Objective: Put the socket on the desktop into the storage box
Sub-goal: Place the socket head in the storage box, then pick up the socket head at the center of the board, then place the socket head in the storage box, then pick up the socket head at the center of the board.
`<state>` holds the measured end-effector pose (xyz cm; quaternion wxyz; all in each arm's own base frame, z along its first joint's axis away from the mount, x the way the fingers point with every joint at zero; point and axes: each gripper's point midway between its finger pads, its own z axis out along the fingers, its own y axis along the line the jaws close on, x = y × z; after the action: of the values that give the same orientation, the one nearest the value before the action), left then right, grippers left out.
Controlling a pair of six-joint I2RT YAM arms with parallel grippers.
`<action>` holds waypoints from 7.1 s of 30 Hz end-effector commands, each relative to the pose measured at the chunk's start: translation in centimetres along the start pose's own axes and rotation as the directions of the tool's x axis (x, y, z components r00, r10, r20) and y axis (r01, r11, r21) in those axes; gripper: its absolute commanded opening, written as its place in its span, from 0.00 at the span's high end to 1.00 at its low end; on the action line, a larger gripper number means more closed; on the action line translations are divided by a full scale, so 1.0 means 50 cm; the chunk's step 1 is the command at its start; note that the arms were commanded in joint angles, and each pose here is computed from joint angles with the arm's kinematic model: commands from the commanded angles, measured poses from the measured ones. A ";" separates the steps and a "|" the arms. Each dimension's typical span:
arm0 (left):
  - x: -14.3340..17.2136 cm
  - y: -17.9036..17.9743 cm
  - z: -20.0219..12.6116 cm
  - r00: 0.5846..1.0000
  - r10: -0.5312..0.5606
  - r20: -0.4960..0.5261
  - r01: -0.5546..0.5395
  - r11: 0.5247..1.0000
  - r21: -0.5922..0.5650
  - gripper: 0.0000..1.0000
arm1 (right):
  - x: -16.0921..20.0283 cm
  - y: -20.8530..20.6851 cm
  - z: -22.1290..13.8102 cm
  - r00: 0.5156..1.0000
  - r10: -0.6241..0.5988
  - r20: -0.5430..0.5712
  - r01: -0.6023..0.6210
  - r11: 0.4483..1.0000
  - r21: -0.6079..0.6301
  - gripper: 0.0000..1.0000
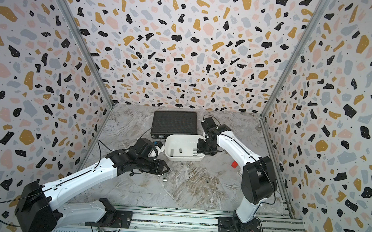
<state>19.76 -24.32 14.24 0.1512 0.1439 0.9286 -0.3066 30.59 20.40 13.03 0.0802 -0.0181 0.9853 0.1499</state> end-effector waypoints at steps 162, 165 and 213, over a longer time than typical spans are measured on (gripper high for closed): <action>-0.142 0.135 -0.058 0.959 -0.075 0.274 0.134 0.970 -0.204 0.45 | -0.189 0.141 0.166 0.999 -0.028 -0.036 0.027 0.999 -0.019 0.86; -0.137 0.138 -0.057 0.959 -0.082 0.272 0.141 0.969 -0.205 0.45 | -0.191 0.141 0.171 0.999 -0.029 -0.038 0.028 0.999 -0.019 0.85; -0.090 0.221 -0.095 0.953 -0.189 0.238 0.270 0.884 -0.381 0.45 | -0.054 0.183 -0.017 0.943 -0.243 0.226 0.302 0.909 -0.286 0.63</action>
<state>26.57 -14.56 13.07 0.2277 -0.0202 0.9618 -0.1503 33.12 27.86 13.71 0.1378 -0.1143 0.9510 0.2521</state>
